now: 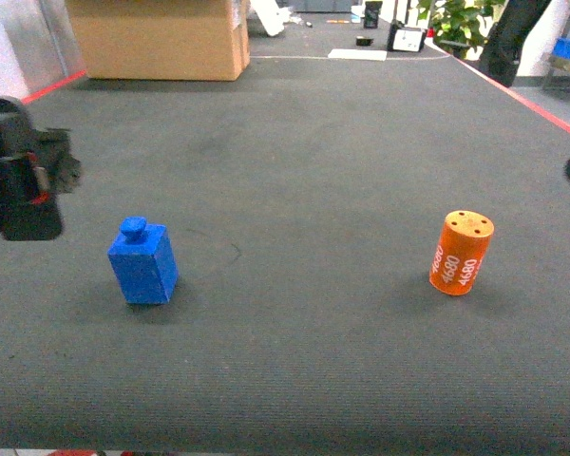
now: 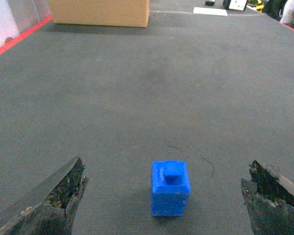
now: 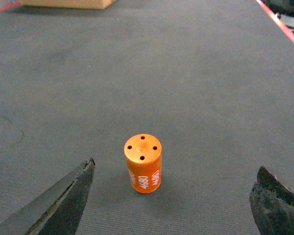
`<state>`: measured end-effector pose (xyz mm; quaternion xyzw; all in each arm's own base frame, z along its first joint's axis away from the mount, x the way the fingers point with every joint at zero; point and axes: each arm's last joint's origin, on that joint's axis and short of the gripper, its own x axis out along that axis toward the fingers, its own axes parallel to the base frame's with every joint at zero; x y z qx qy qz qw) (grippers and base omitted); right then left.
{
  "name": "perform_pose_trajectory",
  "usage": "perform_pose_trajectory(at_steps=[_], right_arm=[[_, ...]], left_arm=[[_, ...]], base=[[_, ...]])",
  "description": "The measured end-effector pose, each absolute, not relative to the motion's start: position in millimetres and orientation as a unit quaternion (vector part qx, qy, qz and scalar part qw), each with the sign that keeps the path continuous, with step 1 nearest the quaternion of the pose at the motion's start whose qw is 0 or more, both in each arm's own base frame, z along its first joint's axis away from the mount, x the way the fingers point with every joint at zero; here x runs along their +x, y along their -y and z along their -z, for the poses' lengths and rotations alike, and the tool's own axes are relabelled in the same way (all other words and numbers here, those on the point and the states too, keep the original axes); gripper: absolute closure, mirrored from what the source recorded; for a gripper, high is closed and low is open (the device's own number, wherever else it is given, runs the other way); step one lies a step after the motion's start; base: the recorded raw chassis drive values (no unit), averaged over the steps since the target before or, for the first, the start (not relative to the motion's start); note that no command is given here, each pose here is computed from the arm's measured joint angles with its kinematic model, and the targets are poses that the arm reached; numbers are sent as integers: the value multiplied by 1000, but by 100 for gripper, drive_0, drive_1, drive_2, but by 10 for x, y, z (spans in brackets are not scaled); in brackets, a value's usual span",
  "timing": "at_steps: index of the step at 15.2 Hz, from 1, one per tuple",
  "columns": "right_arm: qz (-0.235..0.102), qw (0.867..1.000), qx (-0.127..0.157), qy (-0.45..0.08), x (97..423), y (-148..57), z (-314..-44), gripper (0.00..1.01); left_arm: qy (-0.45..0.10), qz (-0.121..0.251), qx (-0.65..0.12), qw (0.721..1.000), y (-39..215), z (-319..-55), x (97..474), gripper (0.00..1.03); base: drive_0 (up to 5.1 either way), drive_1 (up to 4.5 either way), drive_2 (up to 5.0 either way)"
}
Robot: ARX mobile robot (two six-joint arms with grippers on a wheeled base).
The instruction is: Sort blue parts and orange caps into right shelf containers
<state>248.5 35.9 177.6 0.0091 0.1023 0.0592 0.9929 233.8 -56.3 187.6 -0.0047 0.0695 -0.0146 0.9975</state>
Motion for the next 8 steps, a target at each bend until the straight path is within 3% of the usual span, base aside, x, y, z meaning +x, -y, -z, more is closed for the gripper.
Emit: perform_pose_trajectory(at_steps=[4, 8], right_arm=[[-60, 985, -13, -162, 2951, -473, -1407, 3], [-68, 982, -18, -177, 3180, -617, -1212, 3]], left_arm=[[-114, 20, 6, 993, 682, -1559, 2728, 5], [-139, 26, 10, 990, 715, -1338, 2935, 5]], base=[[0, 0, 0], [0, 0, 0]])
